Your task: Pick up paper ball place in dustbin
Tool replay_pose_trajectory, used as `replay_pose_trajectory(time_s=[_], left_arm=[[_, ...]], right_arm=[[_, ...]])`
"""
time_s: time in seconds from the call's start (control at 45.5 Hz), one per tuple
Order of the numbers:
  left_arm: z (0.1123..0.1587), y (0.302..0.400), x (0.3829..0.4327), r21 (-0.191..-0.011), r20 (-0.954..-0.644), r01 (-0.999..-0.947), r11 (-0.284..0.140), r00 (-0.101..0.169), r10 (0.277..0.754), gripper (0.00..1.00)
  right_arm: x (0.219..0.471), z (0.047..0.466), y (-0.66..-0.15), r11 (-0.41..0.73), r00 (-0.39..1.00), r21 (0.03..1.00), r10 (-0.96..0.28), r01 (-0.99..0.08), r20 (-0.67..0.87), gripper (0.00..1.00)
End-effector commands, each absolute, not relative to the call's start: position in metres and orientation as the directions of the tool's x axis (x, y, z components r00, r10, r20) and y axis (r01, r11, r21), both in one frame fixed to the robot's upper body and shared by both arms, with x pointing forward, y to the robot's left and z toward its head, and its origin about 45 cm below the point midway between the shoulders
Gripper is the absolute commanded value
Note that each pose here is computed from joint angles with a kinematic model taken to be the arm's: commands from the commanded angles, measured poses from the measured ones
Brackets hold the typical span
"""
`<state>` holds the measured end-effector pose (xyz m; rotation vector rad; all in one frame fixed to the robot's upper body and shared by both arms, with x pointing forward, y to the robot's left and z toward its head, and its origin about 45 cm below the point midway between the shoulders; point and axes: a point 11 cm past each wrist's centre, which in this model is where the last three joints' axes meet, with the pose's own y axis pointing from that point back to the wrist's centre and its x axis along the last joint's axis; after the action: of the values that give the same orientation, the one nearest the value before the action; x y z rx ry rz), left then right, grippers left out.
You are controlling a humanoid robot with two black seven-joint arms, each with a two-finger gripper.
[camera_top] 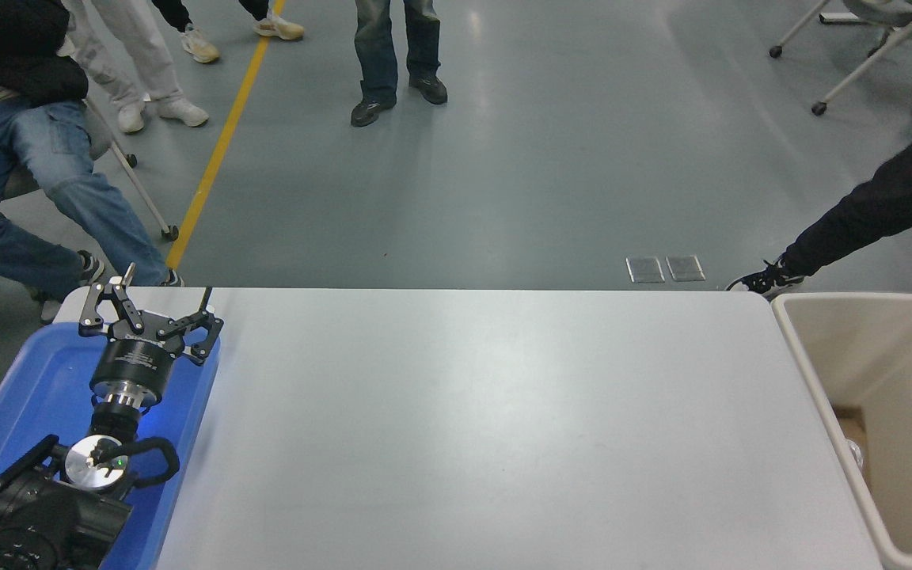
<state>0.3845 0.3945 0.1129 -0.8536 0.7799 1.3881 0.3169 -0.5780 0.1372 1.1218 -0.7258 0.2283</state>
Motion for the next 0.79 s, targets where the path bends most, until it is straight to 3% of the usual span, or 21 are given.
replay_pose_trajectory(time_s=[0.0,0.264,0.286,0.352,0.418,0.462,0.769], left_arm=[[0.1130,0.3946,0.3845,-0.051,-0.868,-0.9987,-0.005,0.042,0.495,0.99],[0.1130,0.3946,0.3845,-0.051,-0.868,-0.9987,-0.005,0.042,0.495,0.99],[0.1130,0.3946,0.3845,-0.051,-0.868,-0.9987,-0.005,0.042,0.495,0.99],[0.1130,0.3946,0.3845,-0.051,-0.868,-0.9987,-0.005,0.042,0.495,0.99],[0.1130,0.3946,0.3845,-0.051,-0.868,-0.9987,-0.005,0.042,0.495,0.99],[0.1130,0.3946,0.3845,-0.051,-0.868,-0.9987,-0.005,0.042,0.495,0.99],[0.1133,0.3943,0.3848,-0.052,-0.868,-0.9986,-0.004,0.043,0.494,0.99]], right_arm=[[0.286,0.062,-0.551,0.423,0.733,0.750,-0.245,-0.508,0.635,0.00],[0.284,0.050,-0.538,0.404,0.732,0.763,-0.268,-0.505,0.626,0.03],[0.284,0.050,-0.539,0.406,0.732,0.762,-0.267,-0.505,0.627,0.11],[0.284,0.051,-0.539,0.406,0.730,0.760,-0.267,-0.507,0.629,0.59],[0.285,0.051,-0.539,0.406,0.726,0.760,-0.272,-0.508,0.631,0.75],[0.285,0.051,-0.538,0.405,0.725,0.760,-0.274,-0.509,0.632,1.00],[0.285,0.051,-0.539,0.407,0.725,0.764,-0.284,-0.501,0.627,1.00]])
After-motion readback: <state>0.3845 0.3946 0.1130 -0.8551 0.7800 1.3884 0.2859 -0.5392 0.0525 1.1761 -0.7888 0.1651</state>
